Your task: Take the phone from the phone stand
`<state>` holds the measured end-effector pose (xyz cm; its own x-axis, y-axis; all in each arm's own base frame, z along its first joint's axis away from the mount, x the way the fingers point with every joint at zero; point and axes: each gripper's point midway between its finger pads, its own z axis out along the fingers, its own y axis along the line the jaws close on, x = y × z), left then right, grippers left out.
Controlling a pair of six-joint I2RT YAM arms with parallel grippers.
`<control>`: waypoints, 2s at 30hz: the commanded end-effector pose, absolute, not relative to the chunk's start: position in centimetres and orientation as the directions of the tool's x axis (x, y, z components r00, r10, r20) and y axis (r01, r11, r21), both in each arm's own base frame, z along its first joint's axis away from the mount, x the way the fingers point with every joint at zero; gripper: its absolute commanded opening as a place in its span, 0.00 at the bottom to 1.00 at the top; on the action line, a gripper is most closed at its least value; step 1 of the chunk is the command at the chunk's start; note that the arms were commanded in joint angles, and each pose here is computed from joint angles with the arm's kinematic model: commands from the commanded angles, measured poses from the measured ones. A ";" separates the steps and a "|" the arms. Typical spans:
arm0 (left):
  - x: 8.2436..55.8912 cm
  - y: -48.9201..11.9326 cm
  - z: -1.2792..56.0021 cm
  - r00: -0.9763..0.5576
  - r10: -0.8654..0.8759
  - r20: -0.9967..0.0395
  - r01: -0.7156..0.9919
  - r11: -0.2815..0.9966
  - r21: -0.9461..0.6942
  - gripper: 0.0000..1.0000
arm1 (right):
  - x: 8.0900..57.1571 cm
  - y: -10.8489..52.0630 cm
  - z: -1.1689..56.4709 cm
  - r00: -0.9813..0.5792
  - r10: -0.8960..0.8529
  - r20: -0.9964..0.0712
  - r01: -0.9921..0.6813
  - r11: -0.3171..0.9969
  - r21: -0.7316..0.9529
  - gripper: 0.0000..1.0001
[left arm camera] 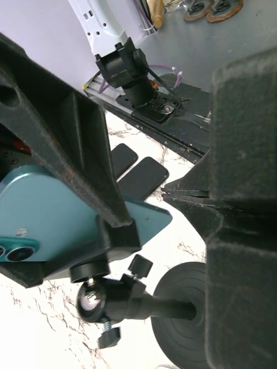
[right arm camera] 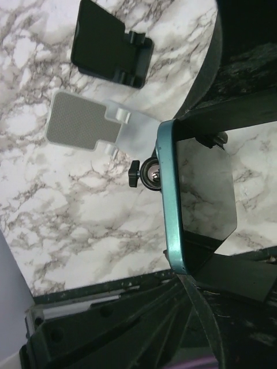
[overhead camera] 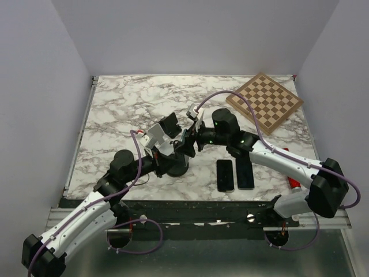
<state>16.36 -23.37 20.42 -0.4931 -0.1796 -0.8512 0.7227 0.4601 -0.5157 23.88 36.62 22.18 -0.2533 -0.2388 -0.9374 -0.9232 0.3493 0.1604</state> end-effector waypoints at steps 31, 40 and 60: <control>17.1 -22.0 24.3 -0.531 -0.221 -0.818 0.619 0.558 -0.553 0.79 | 21.8 24.5 16.6 -0.811 0.164 -0.561 -0.117 0.895 0.430 0.00; 18.2 -17.7 28.7 -0.373 -0.145 -0.917 0.582 0.733 -0.352 0.83 | 21.5 24.1 9.7 -0.876 0.122 -0.467 -0.043 0.944 0.328 0.01; 22.7 -12.9 32.4 0.007 -0.136 -0.991 0.420 0.899 -0.120 0.83 | 23.2 25.3 2.9 -0.918 0.025 -0.396 -0.050 0.983 0.177 0.11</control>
<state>22.21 -13.79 32.87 -0.0294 -0.1564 -0.9873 0.4587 0.8754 -0.1523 22.06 25.77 3.10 -0.9344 0.0187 -0.3558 -0.0639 0.9736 0.2189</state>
